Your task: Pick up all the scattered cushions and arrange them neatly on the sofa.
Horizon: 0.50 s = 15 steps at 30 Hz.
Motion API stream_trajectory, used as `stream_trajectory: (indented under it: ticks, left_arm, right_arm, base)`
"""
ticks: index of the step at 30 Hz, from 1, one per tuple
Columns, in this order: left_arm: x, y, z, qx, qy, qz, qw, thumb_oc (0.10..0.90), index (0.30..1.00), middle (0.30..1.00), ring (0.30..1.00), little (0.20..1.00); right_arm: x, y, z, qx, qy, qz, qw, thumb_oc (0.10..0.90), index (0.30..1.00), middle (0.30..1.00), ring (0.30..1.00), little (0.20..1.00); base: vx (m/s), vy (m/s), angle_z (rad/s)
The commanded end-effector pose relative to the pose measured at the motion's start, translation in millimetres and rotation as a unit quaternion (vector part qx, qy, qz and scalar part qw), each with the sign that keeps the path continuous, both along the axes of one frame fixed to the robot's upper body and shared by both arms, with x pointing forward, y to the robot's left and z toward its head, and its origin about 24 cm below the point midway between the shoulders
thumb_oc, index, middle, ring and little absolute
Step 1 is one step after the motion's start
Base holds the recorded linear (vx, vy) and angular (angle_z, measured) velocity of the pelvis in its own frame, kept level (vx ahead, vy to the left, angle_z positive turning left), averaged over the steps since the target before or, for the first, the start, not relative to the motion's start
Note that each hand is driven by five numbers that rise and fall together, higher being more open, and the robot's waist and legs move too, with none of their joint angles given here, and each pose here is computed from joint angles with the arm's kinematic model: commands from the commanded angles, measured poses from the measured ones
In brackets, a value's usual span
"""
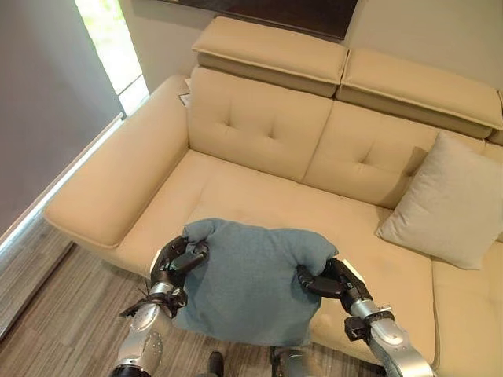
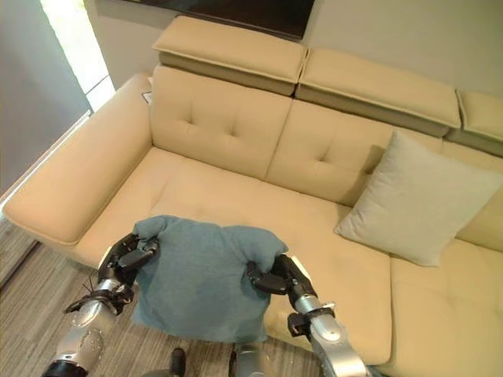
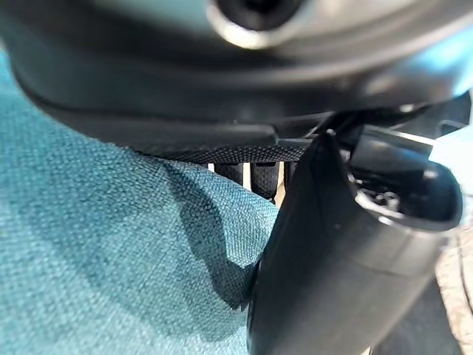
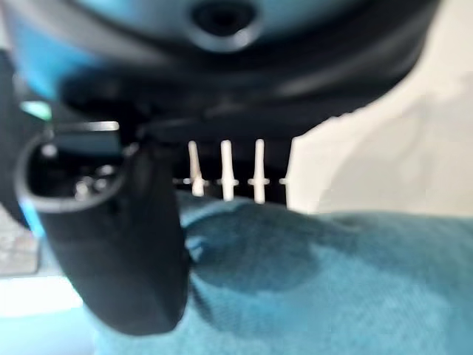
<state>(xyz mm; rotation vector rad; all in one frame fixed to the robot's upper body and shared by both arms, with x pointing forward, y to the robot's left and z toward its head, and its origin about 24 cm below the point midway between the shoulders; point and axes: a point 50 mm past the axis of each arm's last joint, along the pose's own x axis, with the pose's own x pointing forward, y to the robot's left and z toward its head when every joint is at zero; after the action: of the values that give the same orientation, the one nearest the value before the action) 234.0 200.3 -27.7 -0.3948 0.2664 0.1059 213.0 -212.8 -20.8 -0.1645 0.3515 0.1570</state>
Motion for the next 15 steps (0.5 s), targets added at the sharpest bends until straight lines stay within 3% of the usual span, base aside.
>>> stream_trajectory:
  ticks: [1,6,15]
  left_arm:
    - [12,-42,45,-0.016,-0.134,-0.102,0.986,0.400,0.300,0.300,0.300,0.300]
    - [14,-42,46,-0.009,-0.133,-0.095,0.986,0.400,0.300,0.300,0.300,0.300]
    - [31,-35,60,0.021,-0.158,-0.059,0.985,0.400,0.300,0.300,0.300,0.300]
  right_arm:
    - [27,43,58,0.074,-0.160,0.084,0.981,0.400,0.300,0.300,0.300,0.300]
    - [33,44,68,0.062,-0.179,0.093,0.977,0.400,0.300,0.300,0.300,0.300]
    - [55,42,102,0.000,-0.254,0.107,0.961,0.400,0.300,0.300,0.300,0.300]
  base:
    - [0.25,-0.302,0.16]
    - [0.25,-0.185,-0.20]
    - [0.28,0.051,-0.30]
